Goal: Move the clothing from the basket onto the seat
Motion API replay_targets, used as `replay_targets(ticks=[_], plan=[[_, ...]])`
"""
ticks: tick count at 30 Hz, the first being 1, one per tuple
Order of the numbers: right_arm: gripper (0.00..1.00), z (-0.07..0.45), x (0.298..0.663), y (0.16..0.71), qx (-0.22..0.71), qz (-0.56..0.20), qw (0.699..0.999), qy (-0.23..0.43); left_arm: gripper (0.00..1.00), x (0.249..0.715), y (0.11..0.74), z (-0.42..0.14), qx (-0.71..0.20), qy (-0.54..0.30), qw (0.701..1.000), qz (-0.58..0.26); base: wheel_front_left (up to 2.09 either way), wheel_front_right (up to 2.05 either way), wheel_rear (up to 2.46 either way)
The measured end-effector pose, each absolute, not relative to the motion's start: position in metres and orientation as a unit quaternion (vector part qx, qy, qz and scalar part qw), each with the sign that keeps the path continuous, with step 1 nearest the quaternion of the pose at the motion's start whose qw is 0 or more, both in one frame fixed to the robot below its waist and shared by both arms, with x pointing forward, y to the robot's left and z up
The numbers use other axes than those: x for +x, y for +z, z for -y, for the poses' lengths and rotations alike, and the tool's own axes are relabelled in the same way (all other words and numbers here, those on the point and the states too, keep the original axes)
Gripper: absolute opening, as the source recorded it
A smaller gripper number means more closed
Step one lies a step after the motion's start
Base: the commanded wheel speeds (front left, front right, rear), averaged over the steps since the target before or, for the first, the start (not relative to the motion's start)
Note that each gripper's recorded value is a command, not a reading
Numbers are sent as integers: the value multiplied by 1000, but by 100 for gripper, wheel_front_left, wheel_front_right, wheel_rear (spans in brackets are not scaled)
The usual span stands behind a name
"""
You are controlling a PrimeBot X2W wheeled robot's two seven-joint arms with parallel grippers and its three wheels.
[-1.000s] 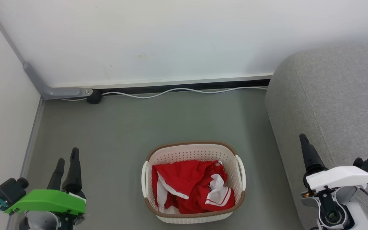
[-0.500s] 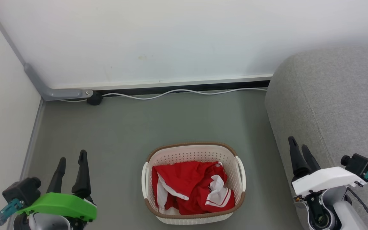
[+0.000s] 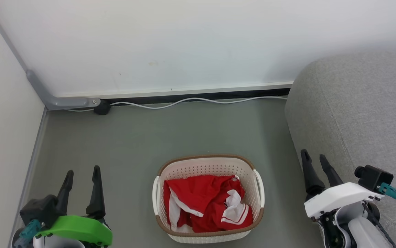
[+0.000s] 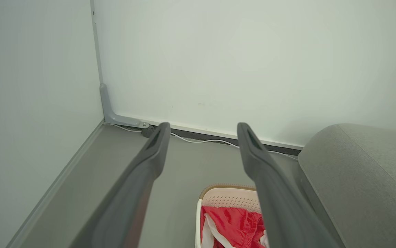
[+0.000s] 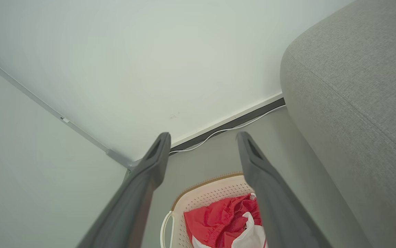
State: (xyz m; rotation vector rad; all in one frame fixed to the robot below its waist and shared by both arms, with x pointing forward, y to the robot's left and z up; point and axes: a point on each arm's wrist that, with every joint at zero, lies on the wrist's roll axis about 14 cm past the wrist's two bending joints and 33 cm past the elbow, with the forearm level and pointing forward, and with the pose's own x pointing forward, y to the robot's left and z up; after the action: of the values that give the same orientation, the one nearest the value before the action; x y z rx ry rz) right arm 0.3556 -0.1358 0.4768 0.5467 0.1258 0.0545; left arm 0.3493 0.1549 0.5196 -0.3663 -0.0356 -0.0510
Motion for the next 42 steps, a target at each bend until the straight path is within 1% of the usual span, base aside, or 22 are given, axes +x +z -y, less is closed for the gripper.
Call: replay_targets(ticks=[16,28,42], plan=[[100,124,350,475,172,-49,982,57,100,344,525,-143,-85,-44,994,44,0,0,0],[100,112,348,478,102,-30,991,86,100,337,522,-135,-20,-57,997,55,0,0,0],[100,114,349,479,101,-28,991,85,100,336,508,-138,-21,-52,998,33,0,0,0]])
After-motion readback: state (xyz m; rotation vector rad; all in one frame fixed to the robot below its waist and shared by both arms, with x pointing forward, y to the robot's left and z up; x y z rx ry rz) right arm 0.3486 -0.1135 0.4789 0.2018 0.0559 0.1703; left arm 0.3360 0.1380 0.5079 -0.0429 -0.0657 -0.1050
